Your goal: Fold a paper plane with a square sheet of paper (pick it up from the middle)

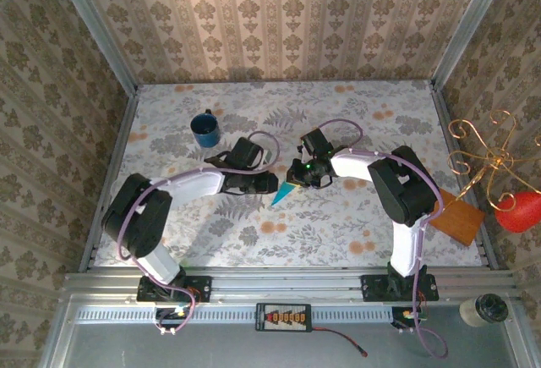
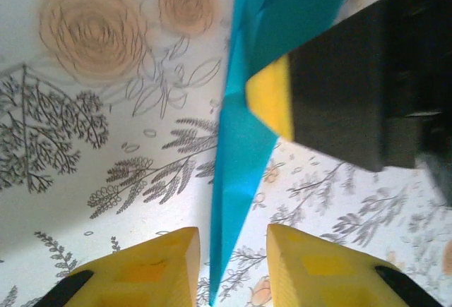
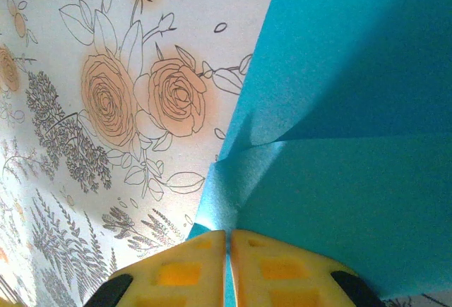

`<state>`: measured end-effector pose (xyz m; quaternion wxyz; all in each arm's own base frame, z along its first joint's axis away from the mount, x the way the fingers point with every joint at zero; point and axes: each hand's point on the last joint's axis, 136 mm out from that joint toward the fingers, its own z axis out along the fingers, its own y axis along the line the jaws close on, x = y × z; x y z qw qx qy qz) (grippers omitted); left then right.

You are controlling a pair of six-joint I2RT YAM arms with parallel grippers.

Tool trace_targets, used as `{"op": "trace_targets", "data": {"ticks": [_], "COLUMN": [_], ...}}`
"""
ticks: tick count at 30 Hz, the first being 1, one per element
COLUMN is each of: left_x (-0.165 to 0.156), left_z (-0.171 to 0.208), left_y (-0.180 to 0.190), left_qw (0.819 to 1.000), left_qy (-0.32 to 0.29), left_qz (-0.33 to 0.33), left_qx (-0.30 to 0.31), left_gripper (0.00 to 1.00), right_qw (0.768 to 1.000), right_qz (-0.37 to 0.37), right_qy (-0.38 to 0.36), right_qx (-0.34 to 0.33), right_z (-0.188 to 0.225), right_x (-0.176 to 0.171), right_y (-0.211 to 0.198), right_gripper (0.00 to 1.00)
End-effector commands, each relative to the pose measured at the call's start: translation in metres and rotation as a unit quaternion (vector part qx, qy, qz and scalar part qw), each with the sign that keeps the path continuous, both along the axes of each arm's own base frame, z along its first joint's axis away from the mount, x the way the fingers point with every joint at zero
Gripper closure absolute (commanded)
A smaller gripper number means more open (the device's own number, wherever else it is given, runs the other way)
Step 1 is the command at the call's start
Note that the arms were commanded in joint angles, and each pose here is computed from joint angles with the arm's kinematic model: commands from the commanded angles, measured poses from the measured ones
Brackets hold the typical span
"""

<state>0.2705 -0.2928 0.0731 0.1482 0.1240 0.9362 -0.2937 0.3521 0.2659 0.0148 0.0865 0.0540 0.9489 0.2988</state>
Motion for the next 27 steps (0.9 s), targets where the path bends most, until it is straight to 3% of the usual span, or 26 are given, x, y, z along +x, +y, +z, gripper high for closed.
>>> {"op": "trace_targets", "data": {"ticks": [1, 12, 27], "left_x": [-0.004, -0.006, -0.01], "left_z": [0.009, -0.012, -0.049], "left_y": [-0.013, -0.044, -0.04], "left_qw": [0.999, 0.998, 0.997], "left_qy": [0.002, 0.033, 0.073], "left_qz": [-0.016, -0.043, -0.033], "left_qx": [-0.033, -0.045, -0.02], "left_gripper": [0.69, 0.89, 0.93], "right_qw": [0.998, 0.998, 0.996], "right_qz": [-0.007, -0.009, -0.016], "right_qy": [0.046, 0.051, 0.063], "right_qx": [-0.047, -0.041, -0.054], "right_z": [-0.033, -0.034, -0.042], "right_x": [-0.019, -0.021, -0.024], "right_y": [-0.016, -0.016, -0.021], "right_gripper": [0.86, 0.87, 0.88]}}
